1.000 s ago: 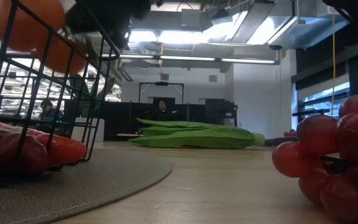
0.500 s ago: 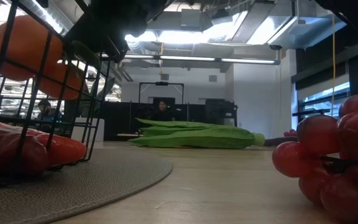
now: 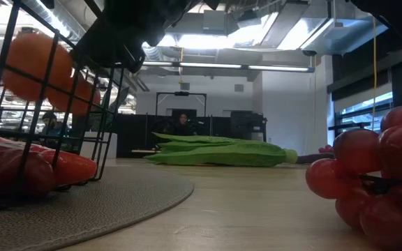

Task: Build produce basket
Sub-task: Put the middle bunch of tangerines into the wire basket, then put the bottom bunch of tangerines into the wire basket

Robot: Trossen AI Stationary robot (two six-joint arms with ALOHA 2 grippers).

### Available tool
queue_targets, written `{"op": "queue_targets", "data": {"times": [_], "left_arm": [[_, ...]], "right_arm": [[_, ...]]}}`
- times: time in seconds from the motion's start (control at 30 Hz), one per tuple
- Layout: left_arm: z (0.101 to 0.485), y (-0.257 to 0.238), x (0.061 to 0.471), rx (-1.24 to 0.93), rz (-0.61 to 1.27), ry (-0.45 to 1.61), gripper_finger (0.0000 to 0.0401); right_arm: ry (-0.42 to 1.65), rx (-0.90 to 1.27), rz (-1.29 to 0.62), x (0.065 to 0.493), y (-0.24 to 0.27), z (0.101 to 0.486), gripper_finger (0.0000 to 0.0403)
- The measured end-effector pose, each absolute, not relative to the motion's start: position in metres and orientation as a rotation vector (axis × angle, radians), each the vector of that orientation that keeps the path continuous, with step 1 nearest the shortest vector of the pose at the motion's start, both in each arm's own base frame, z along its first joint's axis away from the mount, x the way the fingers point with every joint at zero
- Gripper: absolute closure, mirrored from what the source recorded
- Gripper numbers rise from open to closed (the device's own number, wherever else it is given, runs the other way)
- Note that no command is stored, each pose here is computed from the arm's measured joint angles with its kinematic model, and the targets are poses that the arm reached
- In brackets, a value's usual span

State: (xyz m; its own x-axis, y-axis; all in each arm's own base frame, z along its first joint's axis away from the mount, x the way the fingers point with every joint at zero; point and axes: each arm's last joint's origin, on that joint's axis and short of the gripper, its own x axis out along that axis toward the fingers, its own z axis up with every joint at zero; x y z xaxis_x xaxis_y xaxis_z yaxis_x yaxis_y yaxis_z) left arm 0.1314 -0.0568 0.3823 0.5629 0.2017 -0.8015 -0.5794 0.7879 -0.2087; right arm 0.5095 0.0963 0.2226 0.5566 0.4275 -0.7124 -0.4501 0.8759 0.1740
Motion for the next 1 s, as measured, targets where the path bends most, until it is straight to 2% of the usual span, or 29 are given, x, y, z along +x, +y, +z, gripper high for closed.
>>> {"op": "queue_targets", "data": {"times": [0.23,0.37,0.73,1.0], "left_arm": [[0.382,-0.057,0.131,-0.491,0.476,0.864,0.0220],[0.382,-0.057,0.131,-0.493,0.477,0.865,0.0220],[0.379,-0.054,0.125,-0.523,0.553,0.902,0.0220],[0.379,-0.053,0.126,-0.535,0.575,0.881,0.0220]], "right_arm": [[0.841,0.000,0.506,0.509,0.096,0.223,0.0334],[0.830,-0.008,0.508,0.510,0.096,0.225,0.0327],[0.838,-0.096,0.510,0.501,0.083,0.286,0.0359],[0.962,-0.194,0.315,0.465,0.071,0.318,0.0365]]}}
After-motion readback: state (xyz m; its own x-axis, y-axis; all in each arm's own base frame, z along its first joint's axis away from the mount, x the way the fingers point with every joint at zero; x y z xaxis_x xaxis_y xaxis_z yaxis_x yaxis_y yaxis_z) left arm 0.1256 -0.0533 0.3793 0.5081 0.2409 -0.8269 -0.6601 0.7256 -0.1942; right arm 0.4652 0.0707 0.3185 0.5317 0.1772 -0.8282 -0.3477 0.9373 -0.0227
